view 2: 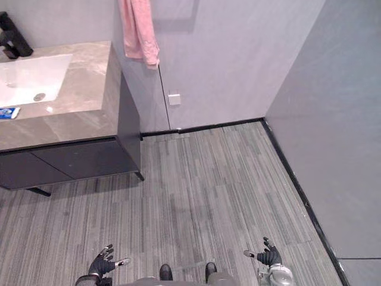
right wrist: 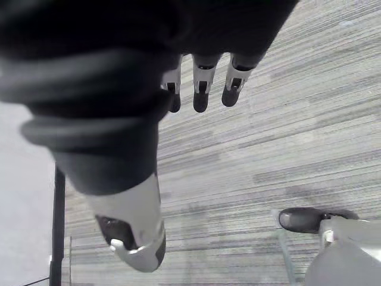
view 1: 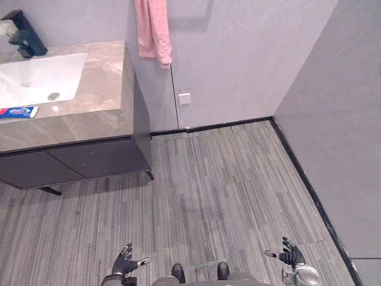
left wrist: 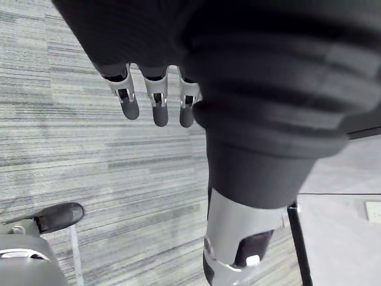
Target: Organize washtable
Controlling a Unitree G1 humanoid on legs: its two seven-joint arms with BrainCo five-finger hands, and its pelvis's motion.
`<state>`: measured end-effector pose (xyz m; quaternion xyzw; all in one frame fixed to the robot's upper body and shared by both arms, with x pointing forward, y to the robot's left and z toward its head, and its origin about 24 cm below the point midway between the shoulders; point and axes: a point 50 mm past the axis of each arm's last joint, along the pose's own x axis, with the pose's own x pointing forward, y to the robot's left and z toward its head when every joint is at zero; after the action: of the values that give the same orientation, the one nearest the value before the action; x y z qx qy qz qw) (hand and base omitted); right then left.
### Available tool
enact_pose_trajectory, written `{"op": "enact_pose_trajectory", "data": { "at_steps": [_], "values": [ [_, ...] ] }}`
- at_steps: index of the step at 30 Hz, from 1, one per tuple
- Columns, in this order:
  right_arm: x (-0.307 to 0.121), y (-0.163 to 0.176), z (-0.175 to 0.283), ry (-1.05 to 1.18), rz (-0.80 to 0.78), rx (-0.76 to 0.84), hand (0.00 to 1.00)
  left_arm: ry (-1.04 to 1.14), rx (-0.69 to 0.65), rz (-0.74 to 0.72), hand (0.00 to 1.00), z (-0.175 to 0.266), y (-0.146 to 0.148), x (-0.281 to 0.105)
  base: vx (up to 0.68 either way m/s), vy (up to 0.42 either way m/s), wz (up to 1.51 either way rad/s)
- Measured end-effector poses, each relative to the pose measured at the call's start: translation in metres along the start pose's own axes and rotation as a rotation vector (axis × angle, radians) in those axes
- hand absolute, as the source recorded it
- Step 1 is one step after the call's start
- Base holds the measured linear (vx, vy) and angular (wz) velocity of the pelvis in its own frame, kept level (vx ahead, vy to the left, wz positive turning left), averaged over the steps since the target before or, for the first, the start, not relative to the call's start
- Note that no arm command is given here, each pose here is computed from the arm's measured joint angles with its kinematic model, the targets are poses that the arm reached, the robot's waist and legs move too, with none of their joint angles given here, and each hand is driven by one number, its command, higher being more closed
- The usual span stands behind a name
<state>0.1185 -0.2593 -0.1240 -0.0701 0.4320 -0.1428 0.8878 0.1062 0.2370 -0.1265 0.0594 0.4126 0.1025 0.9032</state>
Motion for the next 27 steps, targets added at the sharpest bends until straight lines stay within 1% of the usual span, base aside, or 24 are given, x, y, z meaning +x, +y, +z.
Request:
{"op": "enact_pose_trajectory", "data": {
  "at_steps": [5,9,12,17,19,22,26,27],
  "values": [
    [-0.001,0.005,-0.002,0.006,0.015,-0.002,0.00,-0.048,0.034,-0.022,0.00,0.013,-0.003,0.003,0.22,0.088,0.01],
    [0.003,0.004,0.014,-0.044,0.019,-0.027,0.00,-0.079,0.031,-0.029,0.00,0.025,-0.006,0.007,0.33,-0.010,0.19],
    [0.002,0.004,0.014,-0.049,0.025,-0.048,0.00,-0.087,0.016,-0.027,0.00,0.028,-0.005,0.008,0.49,-0.136,0.14],
    [0.004,0.006,0.022,-0.074,0.032,-0.056,0.00,-0.092,-0.021,-0.055,0.00,0.028,-0.020,0.008,0.56,-0.255,-0.02],
    [0.004,0.013,0.022,-0.077,0.056,-0.048,0.00,-0.089,-0.022,-0.056,0.00,0.026,-0.020,0.006,0.45,-0.147,-0.06],
    [0.003,0.012,0.032,-0.124,0.046,-0.021,0.00,-0.122,-0.018,-0.062,0.00,0.034,-0.022,0.007,0.44,-0.085,-0.17],
    [0.002,0.011,0.030,-0.125,0.019,0.032,0.00,-0.141,-0.005,-0.083,0.00,0.042,-0.028,0.009,0.36,0.105,-0.10],
    [0.002,0.006,0.027,-0.118,0.002,0.037,0.00,-0.144,-0.002,-0.099,0.00,0.042,-0.032,0.009,0.42,0.213,-0.09]
  ]
}}
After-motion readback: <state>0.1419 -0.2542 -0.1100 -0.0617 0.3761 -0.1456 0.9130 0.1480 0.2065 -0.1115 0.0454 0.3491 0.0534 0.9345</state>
